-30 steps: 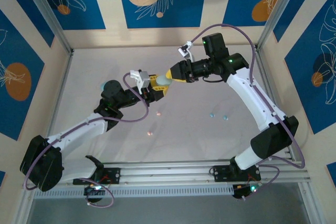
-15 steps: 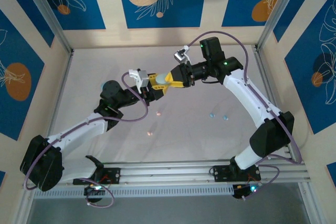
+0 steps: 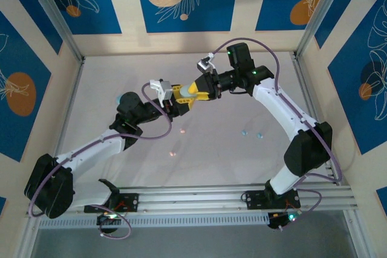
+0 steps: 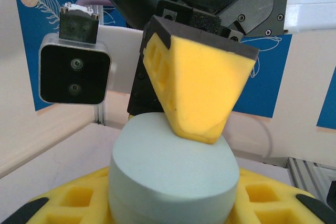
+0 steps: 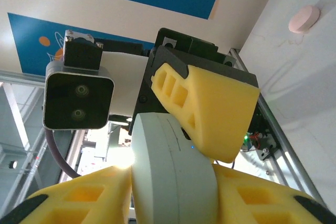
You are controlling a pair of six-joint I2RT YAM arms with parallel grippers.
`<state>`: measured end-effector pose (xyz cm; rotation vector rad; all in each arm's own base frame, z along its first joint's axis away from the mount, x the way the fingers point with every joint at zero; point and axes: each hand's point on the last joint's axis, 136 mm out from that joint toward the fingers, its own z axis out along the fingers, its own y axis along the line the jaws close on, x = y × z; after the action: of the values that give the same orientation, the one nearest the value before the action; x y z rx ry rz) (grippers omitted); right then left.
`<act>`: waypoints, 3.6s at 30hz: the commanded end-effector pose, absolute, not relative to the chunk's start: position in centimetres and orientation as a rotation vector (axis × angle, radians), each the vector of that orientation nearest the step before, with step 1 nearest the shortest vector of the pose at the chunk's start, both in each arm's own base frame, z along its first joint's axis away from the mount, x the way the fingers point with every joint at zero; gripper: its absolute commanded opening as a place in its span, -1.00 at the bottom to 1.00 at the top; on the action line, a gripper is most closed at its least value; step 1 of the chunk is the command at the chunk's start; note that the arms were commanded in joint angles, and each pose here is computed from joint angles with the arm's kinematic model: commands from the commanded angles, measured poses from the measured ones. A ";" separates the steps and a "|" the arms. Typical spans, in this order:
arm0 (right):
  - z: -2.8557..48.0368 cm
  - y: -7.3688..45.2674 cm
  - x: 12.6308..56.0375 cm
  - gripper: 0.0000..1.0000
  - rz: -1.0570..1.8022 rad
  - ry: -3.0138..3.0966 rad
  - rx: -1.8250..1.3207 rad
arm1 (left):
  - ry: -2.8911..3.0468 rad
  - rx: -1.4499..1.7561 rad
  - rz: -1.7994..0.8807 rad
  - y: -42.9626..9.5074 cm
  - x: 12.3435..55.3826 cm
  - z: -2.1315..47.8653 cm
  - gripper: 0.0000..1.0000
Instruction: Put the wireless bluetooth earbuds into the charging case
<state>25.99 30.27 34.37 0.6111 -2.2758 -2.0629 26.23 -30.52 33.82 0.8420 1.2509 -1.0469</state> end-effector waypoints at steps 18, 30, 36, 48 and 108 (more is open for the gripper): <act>31.7 27.4 29.5 -0.53 -2.064 -2.436 0.353 | 1.286 0.871 -0.924 -29.7 26.0 33.0 0.54; 17.3 21.5 40.5 -0.53 -1.759 -2.740 -0.253 | 1.584 0.573 -0.650 -23.8 28.7 31.7 0.65; 11.7 21.9 43.8 -0.53 -1.668 -2.723 -0.320 | 1.729 0.511 -0.604 -22.2 28.9 30.6 0.66; 5.7 23.6 46.5 -0.49 -1.485 -2.757 -0.323 | 1.817 0.470 -0.523 -20.7 29.3 29.4 0.67; 20.2 20.3 34.1 0.09 -1.305 -3.166 0.196 | 2.765 -0.436 0.050 5.2 27.5 9.2 0.85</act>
<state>35.28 20.29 19.48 0.1402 -3.1881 -1.2751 27.58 5.41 8.82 -0.6380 2.6606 0.0409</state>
